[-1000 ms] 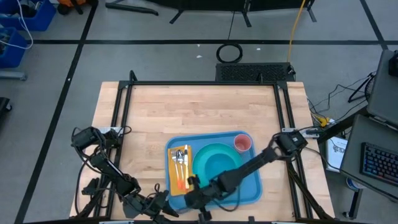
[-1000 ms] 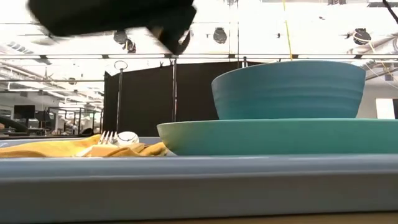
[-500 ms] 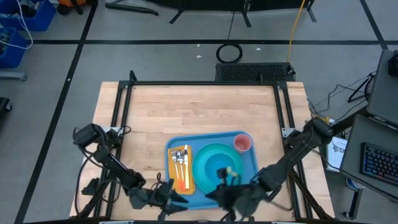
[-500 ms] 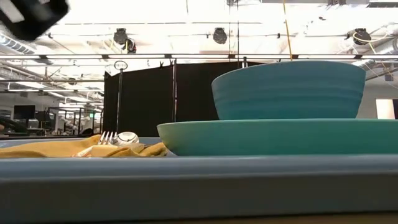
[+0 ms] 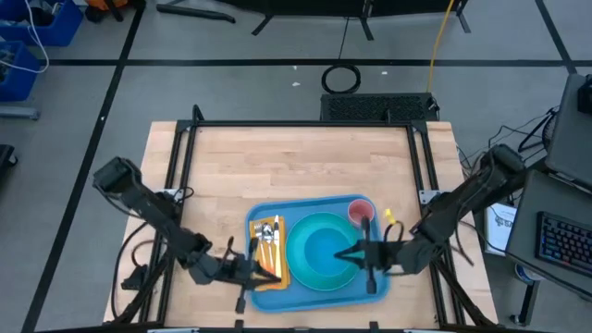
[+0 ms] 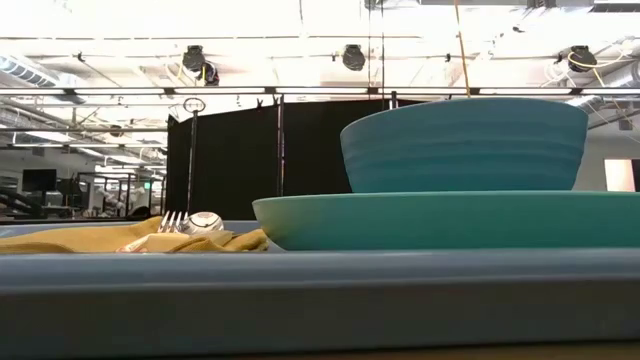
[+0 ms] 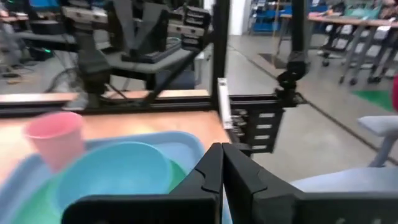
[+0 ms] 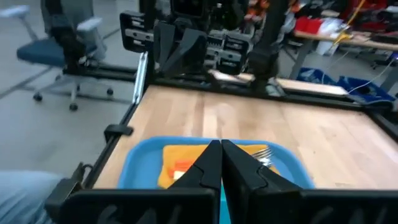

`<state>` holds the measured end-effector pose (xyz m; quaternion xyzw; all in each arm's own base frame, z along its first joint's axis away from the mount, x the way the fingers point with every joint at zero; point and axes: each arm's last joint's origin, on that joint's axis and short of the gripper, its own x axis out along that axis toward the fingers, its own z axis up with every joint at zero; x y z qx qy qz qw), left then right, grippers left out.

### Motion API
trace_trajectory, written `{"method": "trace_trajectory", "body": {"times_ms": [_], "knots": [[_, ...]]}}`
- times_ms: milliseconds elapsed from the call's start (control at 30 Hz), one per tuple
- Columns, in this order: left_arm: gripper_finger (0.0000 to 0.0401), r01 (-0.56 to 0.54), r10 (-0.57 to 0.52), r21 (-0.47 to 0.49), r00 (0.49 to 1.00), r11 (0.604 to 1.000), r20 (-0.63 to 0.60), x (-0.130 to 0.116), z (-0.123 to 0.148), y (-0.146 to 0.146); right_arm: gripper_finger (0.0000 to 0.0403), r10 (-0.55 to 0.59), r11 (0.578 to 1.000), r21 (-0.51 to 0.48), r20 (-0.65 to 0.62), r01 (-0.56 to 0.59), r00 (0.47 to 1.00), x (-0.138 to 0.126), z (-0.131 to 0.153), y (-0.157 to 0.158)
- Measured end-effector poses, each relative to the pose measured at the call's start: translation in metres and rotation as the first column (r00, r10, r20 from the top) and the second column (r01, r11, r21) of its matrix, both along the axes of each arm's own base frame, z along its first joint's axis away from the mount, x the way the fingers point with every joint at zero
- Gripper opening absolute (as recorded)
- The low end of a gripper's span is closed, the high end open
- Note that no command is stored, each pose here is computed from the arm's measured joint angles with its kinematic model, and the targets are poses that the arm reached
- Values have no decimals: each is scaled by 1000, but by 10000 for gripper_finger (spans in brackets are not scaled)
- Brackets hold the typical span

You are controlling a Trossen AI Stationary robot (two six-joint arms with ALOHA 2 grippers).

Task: Set up tray
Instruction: Return to Home Position

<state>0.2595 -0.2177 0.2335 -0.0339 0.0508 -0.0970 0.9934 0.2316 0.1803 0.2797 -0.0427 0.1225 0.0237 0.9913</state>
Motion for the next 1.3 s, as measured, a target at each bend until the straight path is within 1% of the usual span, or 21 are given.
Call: {"method": "trace_trajectory", "body": {"times_ms": [67,133,200,333,500,600,667,767,867,1033,1100,1233,1300], "knots": [[4,-15,15,28,1000,1000,-9,-2,10,10,0,-17,1000,2,25,17,1000,-8,0,-8],[3,-27,29,65,999,998,-22,-6,19,19,0,-22,999,-32,39,24,999,-17,0,-14],[4,-25,27,70,999,997,-27,-10,29,27,0,-27,998,-50,50,29,998,-24,1,-18],[3,-22,25,91,999,996,-29,-22,46,38,0,-22,999,-31,91,25,996,-37,9,-24],[2,-65,69,115,997,991,-28,-35,60,51,0,-34,999,-36,140,39,990,-54,21,-30],[2,-66,73,137,996,988,-44,-42,65,57,0,-13,999,-33,157,19,988,-65,27,-36],[2,-64,73,146,996,987,-56,-46,68,60,0,-6,1000,-13,170,8,985,-72,30,-40],[2,-55,67,156,995,986,-73,-54,71,64,0,6,1000,8,186,-8,983,-85,29,-49],[2,-41,50,144,997,989,-59,-62,70,67,0,8,999,46,193,-18,981,-98,19,-61],[2,105,-107,79,994,991,16,-79,58,75,0,20,991,124,204,-46,979,-116,-4,-80],[4,134,-137,49,989,990,57,-88,50,82,0,26,988,144,209,-57,978,-122,-12,-86],[3,137,-136,-11,985,990,109,-104,28,96,0,107,978,152,227,-143,968,-130,-25,-93],[4,138,-132,-31,982,990,133,-111,17,102,0,111,976,158,236,-151,965,-133,-30,-96]]}}
